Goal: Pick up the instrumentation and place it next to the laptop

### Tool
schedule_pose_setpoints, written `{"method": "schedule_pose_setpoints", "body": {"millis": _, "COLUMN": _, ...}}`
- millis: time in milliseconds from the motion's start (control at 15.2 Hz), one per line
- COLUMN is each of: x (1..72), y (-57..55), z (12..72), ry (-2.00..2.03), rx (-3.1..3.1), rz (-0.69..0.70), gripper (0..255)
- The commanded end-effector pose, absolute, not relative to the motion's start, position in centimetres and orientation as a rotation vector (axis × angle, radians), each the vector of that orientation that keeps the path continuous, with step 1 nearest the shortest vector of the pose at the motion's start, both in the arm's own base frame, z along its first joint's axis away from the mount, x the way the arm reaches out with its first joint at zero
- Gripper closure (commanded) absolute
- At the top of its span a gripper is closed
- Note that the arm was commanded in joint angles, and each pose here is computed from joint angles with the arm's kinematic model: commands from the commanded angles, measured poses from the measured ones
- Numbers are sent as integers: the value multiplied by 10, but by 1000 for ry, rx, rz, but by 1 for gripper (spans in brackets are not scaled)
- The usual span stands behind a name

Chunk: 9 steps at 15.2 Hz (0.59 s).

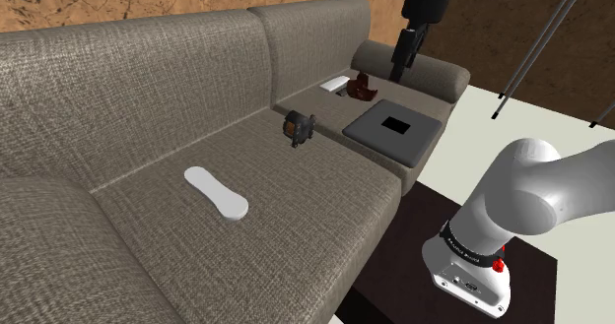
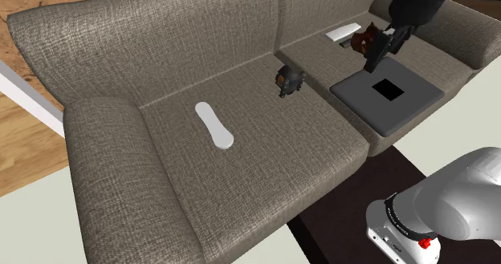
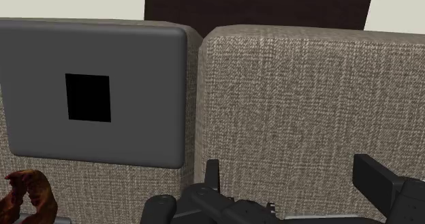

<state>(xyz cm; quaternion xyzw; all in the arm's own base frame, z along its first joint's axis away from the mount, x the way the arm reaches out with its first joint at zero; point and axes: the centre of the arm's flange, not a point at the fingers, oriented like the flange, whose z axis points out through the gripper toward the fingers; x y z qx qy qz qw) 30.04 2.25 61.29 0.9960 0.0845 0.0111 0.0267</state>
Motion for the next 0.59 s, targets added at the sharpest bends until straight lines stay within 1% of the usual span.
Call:
{"method": "schedule_pose_setpoints", "body": {"millis": 0, "x": 300, "y": 23, "z": 613, "ry": 261, "rx": 3077, "rz": 34, "gripper": 0}}
{"method": "schedule_pose_setpoints", "body": {"millis": 528, "x": 352, "y": 94, "z": 557, "ry": 257, "rx": 3092, "rz": 27, "gripper": 0}}
